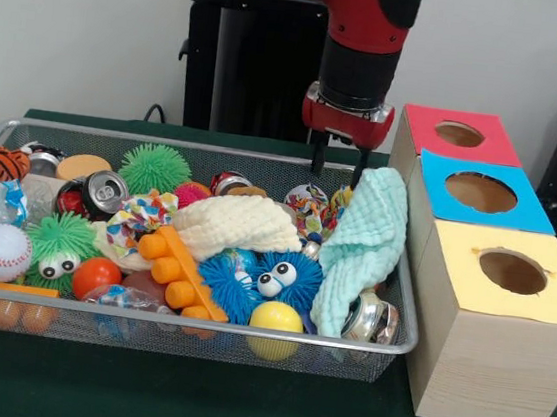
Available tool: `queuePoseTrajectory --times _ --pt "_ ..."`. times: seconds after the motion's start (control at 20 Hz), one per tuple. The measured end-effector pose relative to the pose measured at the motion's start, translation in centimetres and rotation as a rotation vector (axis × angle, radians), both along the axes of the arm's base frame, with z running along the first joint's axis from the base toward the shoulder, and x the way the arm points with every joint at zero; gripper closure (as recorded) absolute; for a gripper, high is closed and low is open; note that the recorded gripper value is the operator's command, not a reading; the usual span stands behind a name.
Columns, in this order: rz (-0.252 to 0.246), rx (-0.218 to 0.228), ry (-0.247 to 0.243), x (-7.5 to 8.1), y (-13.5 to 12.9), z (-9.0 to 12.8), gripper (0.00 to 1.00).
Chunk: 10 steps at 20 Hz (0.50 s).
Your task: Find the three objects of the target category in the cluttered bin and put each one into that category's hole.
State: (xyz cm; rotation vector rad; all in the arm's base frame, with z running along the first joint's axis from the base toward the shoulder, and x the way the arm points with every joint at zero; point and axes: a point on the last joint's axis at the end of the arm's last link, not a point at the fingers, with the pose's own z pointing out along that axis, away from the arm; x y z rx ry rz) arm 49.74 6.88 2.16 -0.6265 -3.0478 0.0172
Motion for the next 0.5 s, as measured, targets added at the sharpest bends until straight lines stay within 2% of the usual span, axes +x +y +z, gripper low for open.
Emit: queuePoseTrajectory --times 0.1,0.25,0.4,0.5 --pt "-0.004 0.001 -0.039 0.6 -0.4 -0.2 0.0" --pt "-0.008 -0.001 -0.072 0.9 -0.9 -0.5 0.0" --pt "-0.014 -0.006 -0.131 1.3 -2.1 -1.6 0.0" --pt "-0.015 -0.007 -0.144 1.2 -2.5 -2.1 0.0"
